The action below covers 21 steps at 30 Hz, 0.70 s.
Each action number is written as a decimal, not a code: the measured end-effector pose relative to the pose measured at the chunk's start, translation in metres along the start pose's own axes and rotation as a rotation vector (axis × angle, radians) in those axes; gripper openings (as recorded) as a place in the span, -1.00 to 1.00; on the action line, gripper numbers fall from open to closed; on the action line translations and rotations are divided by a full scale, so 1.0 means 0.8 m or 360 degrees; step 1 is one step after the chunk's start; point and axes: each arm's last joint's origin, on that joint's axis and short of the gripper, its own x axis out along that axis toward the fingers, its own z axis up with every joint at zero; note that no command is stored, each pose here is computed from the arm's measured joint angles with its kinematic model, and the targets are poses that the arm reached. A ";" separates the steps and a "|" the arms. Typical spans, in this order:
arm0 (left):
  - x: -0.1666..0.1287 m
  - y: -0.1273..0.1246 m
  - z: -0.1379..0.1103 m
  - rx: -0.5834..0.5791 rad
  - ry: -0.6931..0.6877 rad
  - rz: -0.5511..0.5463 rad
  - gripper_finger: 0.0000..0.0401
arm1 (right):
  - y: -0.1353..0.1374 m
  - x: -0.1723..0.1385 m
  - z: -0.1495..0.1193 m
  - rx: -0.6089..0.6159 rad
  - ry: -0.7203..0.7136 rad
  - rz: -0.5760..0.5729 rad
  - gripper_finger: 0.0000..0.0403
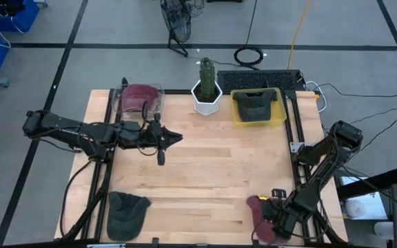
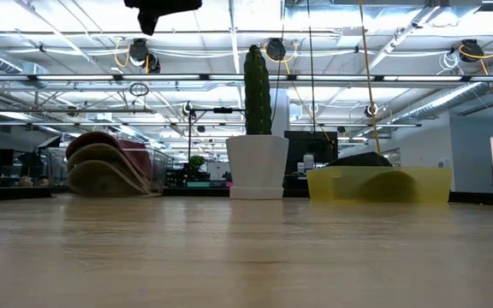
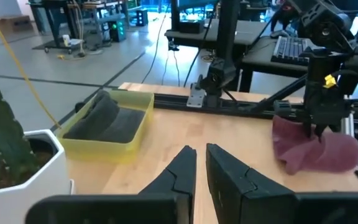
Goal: Pick & Place hat
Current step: Put the red cap into the transparent bin
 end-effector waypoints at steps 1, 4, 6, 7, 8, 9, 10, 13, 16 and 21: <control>0.000 0.000 0.000 0.0003 -0.0002 0.0001 -0.79 | -0.001 0.000 0.002 -0.0005 -0.0020 -0.0010 -0.75; 0.000 0.002 0.002 0.0009 -0.0025 0.0012 -0.79 | -0.004 0.000 0.008 -0.0045 -0.0095 -0.0050 -0.93; 0.000 0.002 0.004 0.0015 -0.0044 0.0012 -0.79 | -0.007 -0.001 0.014 -0.0101 -0.0162 -0.0094 -0.97; 0.000 0.002 0.004 0.0014 -0.0054 0.0011 -0.79 | -0.010 -0.001 0.018 -0.0137 -0.0207 -0.0127 -0.96; 0.000 0.002 0.005 0.0022 -0.0061 0.0011 -0.79 | -0.013 -0.002 0.024 -0.0171 -0.0244 -0.0157 -0.94; 0.000 0.002 0.005 0.0028 -0.0069 0.0010 -0.79 | -0.018 -0.003 0.031 -0.0214 -0.0289 -0.0194 -0.93; 0.000 0.002 0.006 0.0033 -0.0079 0.0009 -0.79 | -0.023 -0.004 0.040 -0.0254 -0.0330 -0.0231 -0.93; 0.000 0.002 0.007 0.0039 -0.0086 0.0010 -0.79 | -0.047 -0.008 0.075 -0.0337 -0.0421 -0.0334 -0.96; 0.000 0.002 0.006 0.0041 -0.0080 0.0009 -0.79 | -0.077 -0.013 0.116 -0.0388 -0.0516 -0.0403 -0.98; 0.000 0.001 0.005 0.0047 -0.0056 -0.0011 -0.79 | -0.137 -0.031 0.185 -0.0447 -0.0763 -0.0408 -0.96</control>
